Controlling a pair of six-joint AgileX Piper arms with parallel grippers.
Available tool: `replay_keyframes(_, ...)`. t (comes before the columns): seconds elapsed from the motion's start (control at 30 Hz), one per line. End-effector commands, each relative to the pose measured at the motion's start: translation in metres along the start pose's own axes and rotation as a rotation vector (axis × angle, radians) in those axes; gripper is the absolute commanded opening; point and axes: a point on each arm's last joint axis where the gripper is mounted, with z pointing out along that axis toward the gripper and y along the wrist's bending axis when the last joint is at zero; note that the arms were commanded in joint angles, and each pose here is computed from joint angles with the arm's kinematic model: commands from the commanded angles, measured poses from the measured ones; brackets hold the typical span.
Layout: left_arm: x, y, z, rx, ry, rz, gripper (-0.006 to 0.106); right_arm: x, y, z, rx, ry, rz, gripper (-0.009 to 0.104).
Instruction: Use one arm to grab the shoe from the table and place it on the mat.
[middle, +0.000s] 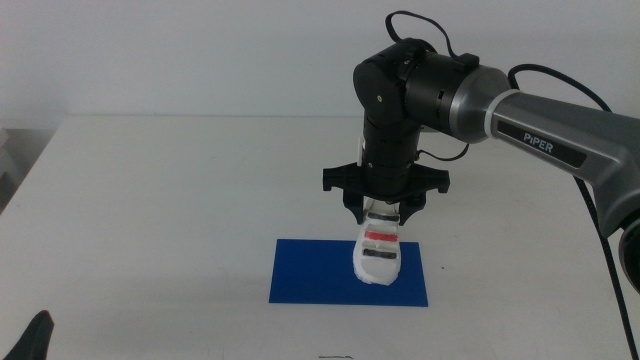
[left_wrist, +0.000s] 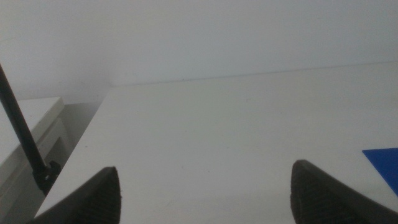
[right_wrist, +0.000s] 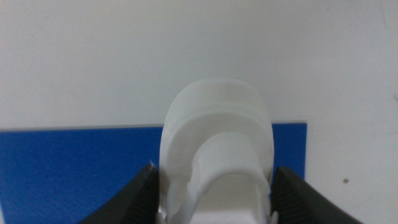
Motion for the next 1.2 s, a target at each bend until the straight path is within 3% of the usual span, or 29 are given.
replay_keyframes(0.0,-0.010,0.000,-0.002,0.000,-0.106,-0.023,0.094,0.000,-0.008,-0.037,0.003,-0.023,0.060,0.002)
replay_keyframes(0.3,-0.010,0.000,-0.002,0.000,-0.106,-0.023,0.094,0.006,0.000,-0.037,-0.064,0.062,0.694,0.002)
replay_keyframes(0.37,-0.010,0.000,-0.002,0.000,-0.106,-0.023,0.094,0.006,-0.001,-0.037,-0.052,0.062,0.785,0.002)
replay_keyframes(0.57,-0.010,0.000,-0.002,0.000,-0.106,-0.023,0.094,0.005,-0.002,-0.037,-0.044,0.055,0.831,0.002)
replay_keyframes(0.9,-0.010,0.000,-0.002,0.000,-0.106,-0.023,0.094,0.013,0.008,-0.038,-0.050,0.187,1.440,0.002)
replay_keyframes(1.17,-0.010,0.000,-0.002,0.000,-0.106,-0.023,0.094,0.015,0.012,-0.031,-0.028,0.196,1.486,0.002)
